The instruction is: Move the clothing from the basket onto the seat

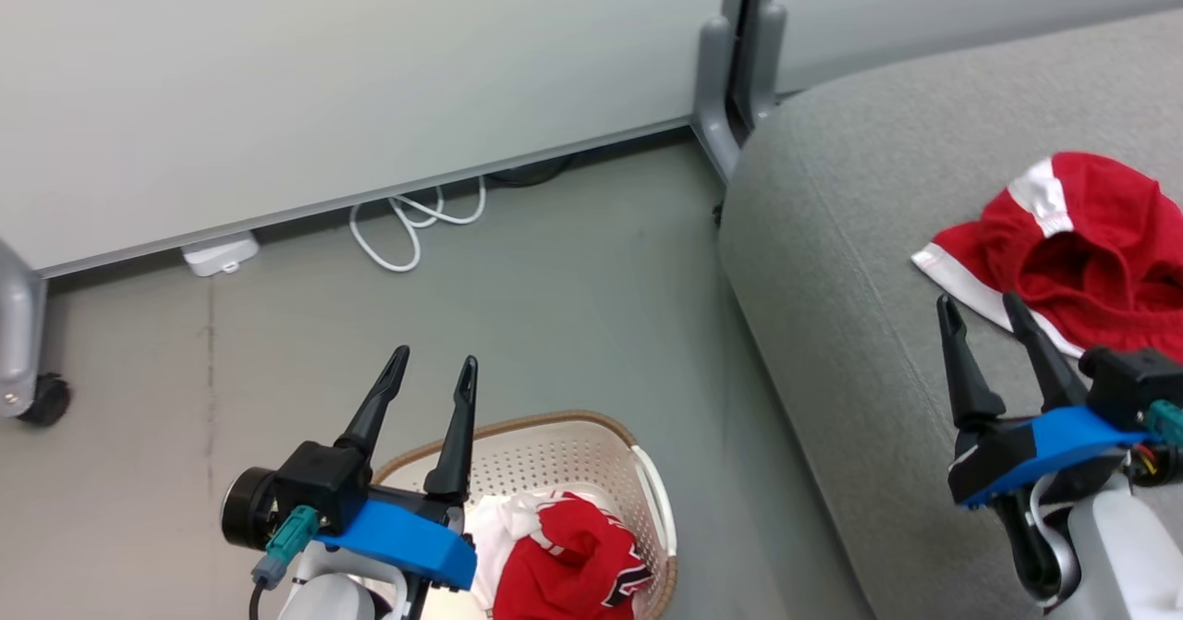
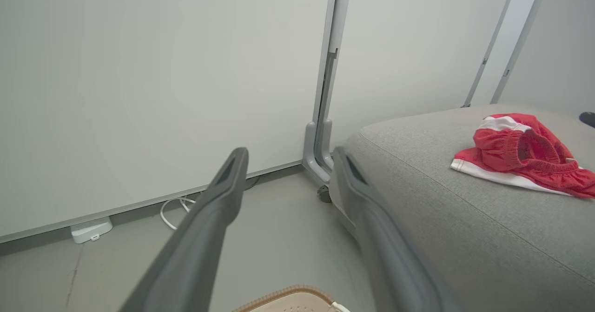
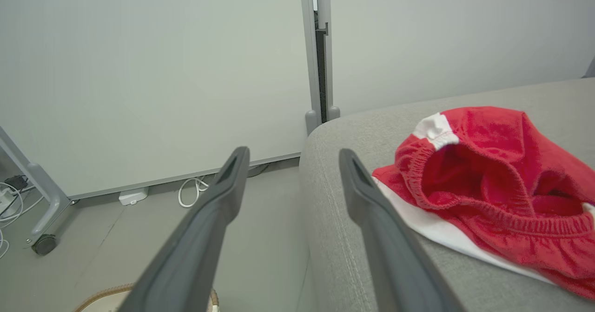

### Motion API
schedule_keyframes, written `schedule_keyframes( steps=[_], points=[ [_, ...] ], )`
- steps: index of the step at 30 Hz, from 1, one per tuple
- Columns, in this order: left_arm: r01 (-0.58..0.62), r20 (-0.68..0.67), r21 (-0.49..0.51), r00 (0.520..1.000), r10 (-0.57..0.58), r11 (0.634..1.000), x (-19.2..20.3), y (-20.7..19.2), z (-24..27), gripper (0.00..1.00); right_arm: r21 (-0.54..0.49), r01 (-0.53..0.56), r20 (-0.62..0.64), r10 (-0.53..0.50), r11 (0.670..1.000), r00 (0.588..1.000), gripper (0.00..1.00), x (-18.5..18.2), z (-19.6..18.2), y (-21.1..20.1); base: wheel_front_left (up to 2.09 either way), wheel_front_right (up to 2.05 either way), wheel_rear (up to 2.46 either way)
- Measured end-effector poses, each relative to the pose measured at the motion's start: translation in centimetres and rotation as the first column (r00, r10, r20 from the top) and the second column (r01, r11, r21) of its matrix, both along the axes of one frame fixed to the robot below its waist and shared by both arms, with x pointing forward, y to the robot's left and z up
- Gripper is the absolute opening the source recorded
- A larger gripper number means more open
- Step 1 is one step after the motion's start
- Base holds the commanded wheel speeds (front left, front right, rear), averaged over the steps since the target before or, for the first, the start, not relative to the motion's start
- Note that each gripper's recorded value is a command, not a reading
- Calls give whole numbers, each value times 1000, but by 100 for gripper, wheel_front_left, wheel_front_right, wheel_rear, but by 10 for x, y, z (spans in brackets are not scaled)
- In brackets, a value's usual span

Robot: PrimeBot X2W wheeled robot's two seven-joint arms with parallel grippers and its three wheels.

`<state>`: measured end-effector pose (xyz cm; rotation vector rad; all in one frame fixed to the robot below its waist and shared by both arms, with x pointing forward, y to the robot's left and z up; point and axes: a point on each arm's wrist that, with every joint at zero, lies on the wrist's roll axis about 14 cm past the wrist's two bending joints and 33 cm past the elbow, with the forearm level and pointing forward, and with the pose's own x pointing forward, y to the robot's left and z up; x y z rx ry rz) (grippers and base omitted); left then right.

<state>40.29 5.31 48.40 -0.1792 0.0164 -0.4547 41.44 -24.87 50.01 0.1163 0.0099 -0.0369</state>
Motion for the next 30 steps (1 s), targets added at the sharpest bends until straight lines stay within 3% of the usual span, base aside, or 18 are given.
schedule_keyframes(
  steps=[16,30],
  points=[
    [-277,-15,26,961,277,961,-36,92,-4,100,-6,-180,4,180,984,984,100,-19,8,81,0,0,0],
    [-371,-13,33,928,372,928,-48,124,-4,100,-23,-249,0,249,968,969,100,-25,11,112,0,0,0]
  ],
)
